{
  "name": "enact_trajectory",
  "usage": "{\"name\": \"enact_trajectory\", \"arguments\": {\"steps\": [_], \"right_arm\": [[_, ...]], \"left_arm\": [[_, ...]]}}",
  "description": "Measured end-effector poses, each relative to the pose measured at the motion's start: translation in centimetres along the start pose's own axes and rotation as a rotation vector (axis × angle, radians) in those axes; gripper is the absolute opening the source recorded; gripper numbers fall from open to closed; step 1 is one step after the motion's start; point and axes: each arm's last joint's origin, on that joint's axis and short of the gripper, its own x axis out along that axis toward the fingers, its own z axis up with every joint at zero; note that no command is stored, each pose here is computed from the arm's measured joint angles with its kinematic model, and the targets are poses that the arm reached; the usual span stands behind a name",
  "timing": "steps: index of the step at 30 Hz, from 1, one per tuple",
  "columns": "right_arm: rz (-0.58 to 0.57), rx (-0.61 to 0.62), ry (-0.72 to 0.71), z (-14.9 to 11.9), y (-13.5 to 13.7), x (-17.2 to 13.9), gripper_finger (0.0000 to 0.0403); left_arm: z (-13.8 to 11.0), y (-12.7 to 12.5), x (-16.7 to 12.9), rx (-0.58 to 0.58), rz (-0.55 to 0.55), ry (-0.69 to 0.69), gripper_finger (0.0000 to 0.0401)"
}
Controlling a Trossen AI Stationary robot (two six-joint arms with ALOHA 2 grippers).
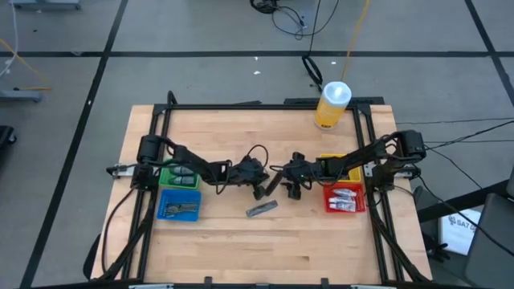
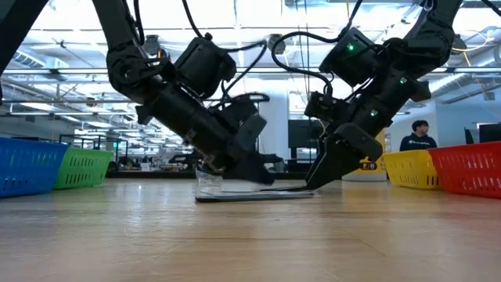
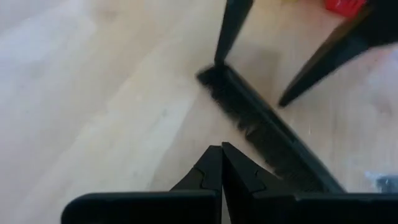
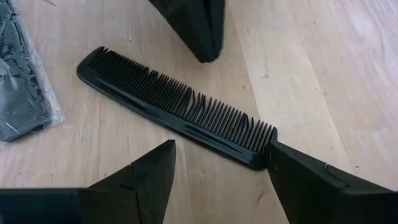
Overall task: Pick & Place Travel size toiletries
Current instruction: Put the black comb into the blue bin
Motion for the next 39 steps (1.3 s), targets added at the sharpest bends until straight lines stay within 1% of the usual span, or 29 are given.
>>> {"name": "enact_trajectory", "arguments": {"steps": [3,5,8,13,19,22,27,32,34,39], "right_arm": [[0.001,0.0,0.0,0.0,0.0,0.0,0.0242],[0.002,0.0,0.0,0.0,0.0,0.0,0.0242],[0.002,0.0,-0.001,0.0,0.0,0.0,0.0242],[0.003,0.008,-0.007,0.1,0.0,0.0,0.0242],[0.003,0.009,-0.013,0.1,0.0,0.0,0.0242],[0.003,0.009,-0.013,0.1,0.0,0.0,0.0242],[0.004,0.008,-0.009,0.1,0.0,0.0,0.0242],[0.004,0.009,-0.011,0.1,0.0,0.0,0.0242],[0.004,0.009,-0.014,0.1,0.0,0.0,0.0242],[0.007,0.01,-0.021,0.2,0.0,0.0,0.0242]], "left_arm": [[0.6,-0.6,-0.2,0.002,-0.026,-0.057,0.0001],[0.5,-0.8,0.1,-0.004,-0.042,-0.078,0.0002],[-0.4,-0.7,0.6,-0.003,-0.041,-0.057,0.0001],[-0.6,-0.6,0.9,-0.037,-0.058,-0.056,0.0001],[-0.9,-0.5,0.9,-0.016,-0.031,-0.027,0.0001],[-0.4,-0.5,0.6,-0.009,-0.003,-0.045,0.0002],[1.1,-1.4,-0.1,-0.012,-0.053,-0.147,0.0002],[0.2,-1.2,0.4,-0.013,-0.043,-0.109,0.0002],[0.1,-1.2,0.6,-0.02,-0.051,-0.114,0.0001],[-0.4,-1.4,1.6,-0.027,-0.065,-0.077,0.0001]]}}
